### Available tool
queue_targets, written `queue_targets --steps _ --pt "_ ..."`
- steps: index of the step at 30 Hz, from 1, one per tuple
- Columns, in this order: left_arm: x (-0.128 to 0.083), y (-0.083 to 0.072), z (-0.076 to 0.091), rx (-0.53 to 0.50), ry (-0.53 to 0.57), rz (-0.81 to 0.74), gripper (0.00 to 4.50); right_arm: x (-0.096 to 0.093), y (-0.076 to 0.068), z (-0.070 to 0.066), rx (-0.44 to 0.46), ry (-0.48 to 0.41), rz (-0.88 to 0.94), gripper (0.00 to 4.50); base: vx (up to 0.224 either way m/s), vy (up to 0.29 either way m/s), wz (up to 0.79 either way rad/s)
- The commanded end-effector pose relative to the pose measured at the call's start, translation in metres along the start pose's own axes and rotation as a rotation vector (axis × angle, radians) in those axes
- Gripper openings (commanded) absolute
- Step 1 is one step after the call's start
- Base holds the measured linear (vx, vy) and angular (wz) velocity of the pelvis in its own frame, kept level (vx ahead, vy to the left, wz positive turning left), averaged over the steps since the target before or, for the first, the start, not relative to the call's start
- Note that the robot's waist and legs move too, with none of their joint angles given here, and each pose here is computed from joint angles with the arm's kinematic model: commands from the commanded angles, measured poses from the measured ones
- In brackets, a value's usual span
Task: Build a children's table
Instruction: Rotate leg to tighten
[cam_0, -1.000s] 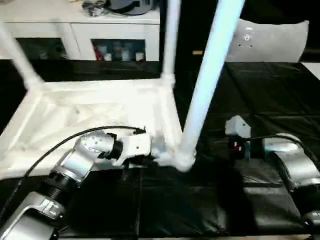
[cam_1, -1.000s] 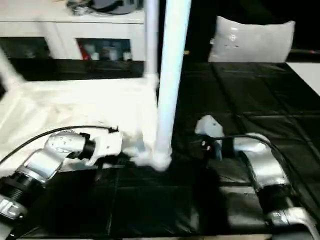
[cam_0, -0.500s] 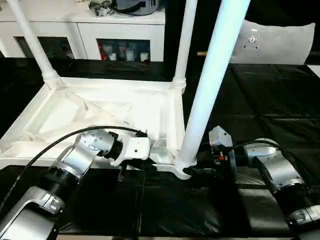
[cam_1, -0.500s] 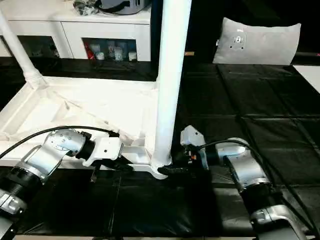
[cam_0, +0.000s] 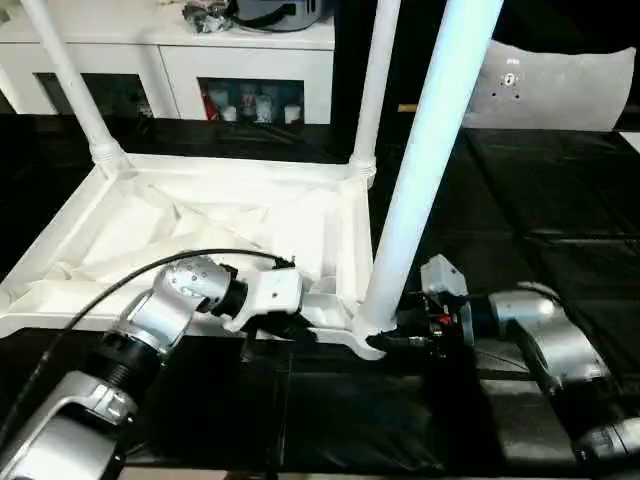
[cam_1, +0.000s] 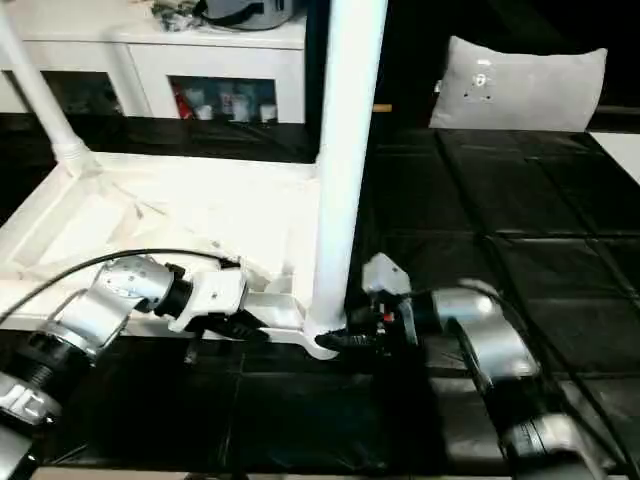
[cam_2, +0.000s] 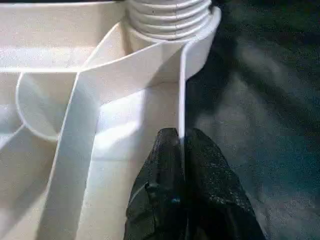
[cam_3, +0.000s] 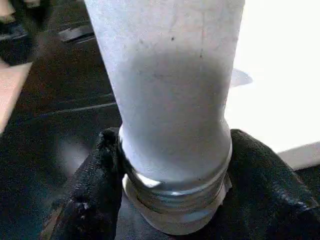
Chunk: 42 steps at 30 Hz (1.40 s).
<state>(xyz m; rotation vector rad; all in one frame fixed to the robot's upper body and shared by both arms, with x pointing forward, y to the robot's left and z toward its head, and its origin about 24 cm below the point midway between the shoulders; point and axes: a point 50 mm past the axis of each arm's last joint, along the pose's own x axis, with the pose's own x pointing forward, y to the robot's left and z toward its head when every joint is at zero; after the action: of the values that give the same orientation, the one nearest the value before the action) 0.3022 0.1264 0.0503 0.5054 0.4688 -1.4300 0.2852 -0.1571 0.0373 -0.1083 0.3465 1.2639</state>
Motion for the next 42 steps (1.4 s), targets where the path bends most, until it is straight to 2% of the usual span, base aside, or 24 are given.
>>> queue_targets --steps 1,4,5,8,11,13,14,22,23,24,26,27,28,30,33,37,42 --pt "0.017 -0.002 0.002 -0.071 -0.022 0.082 0.0 0.021 0.0 0.0 0.054 -0.015 -0.074 2.7 0.0 0.0 0.0" --pt "0.027 0.001 0.008 -0.138 -0.043 0.175 0.0 0.039 -0.01 0.0 0.13 -0.054 -0.273 2.69 0.0 0.0 0.0" --pt "0.027 0.001 0.008 -0.138 -0.043 0.175 0.0 0.039 -0.01 0.0 0.13 -0.054 -0.273 2.69 0.0 0.0 0.0" --pt "0.042 0.006 0.024 -0.224 -0.064 0.306 0.0 0.054 -0.02 0.0 0.253 -0.085 -0.502 2.69 0.0 0.0 0.0" --pt "0.049 0.008 0.031 -0.234 -0.057 0.354 0.0 0.06 -0.019 0.002 0.271 -0.104 -0.529 2.69 0.0 0.0 0.0" --pt "0.05 0.009 0.032 -0.228 -0.053 0.365 0.0 0.062 -0.018 0.004 0.258 -0.117 -0.531 3.39 0.0 0.0 0.0" --pt "0.049 0.01 0.032 -0.216 -0.045 0.371 0.0 0.061 -0.019 0.006 0.226 -0.121 -0.535 3.41 0.0 0.0 0.0" --pt "0.036 0.013 0.021 -0.146 0.001 0.389 0.0 0.034 -0.022 0.006 0.109 -0.128 -0.506 4.04 0.0 0.0 0.0" --pt "0.034 0.012 0.019 -0.123 0.001 0.367 0.0 0.026 -0.022 0.004 0.081 -0.106 -0.493 4.23 0.0 0.0 0.0" --pt "0.03 0.01 0.017 -0.085 -0.005 0.332 0.0 0.014 -0.023 0.001 0.034 -0.079 -0.459 4.23 0.0 0.0 0.0" --pt "0.026 0.008 0.016 -0.047 -0.016 0.287 0.0 -0.001 -0.023 0.0 0.012 -0.074 -0.417 4.42 0.0 0.0 0.0" --pt "0.026 0.007 0.016 -0.046 -0.016 0.286 0.0 -0.002 -0.023 0.0 0.011 -0.075 -0.415 4.42 0.0 0.0 0.0" --pt "0.022 0.004 0.013 -0.003 -0.009 0.223 0.0 -0.014 -0.023 0.004 0.007 -0.083 -0.356 4.42 0.0 0.0 0.0" --pt "0.019 0.001 0.009 0.03 0.015 0.172 0.0 -0.024 -0.024 0.007 0.001 -0.074 -0.304 4.42 0.0 0.0 0.0" --pt "0.018 -0.001 0.007 0.046 0.031 0.148 0.0 -0.028 -0.023 0.008 -0.004 -0.064 -0.273 4.42 0.0 0.0 0.0" --pt "0.009 -0.004 0.002 0.129 0.078 0.021 0.0 -0.038 -0.022 0.016 -0.068 -0.001 -0.129 4.42 0.0 0.0 0.0" --pt "0.004 -0.009 0.001 0.197 0.104 -0.103 0.0 -0.03 -0.018 0.021 -0.138 0.046 -0.008 4.42 0.0 0.0 0.0"
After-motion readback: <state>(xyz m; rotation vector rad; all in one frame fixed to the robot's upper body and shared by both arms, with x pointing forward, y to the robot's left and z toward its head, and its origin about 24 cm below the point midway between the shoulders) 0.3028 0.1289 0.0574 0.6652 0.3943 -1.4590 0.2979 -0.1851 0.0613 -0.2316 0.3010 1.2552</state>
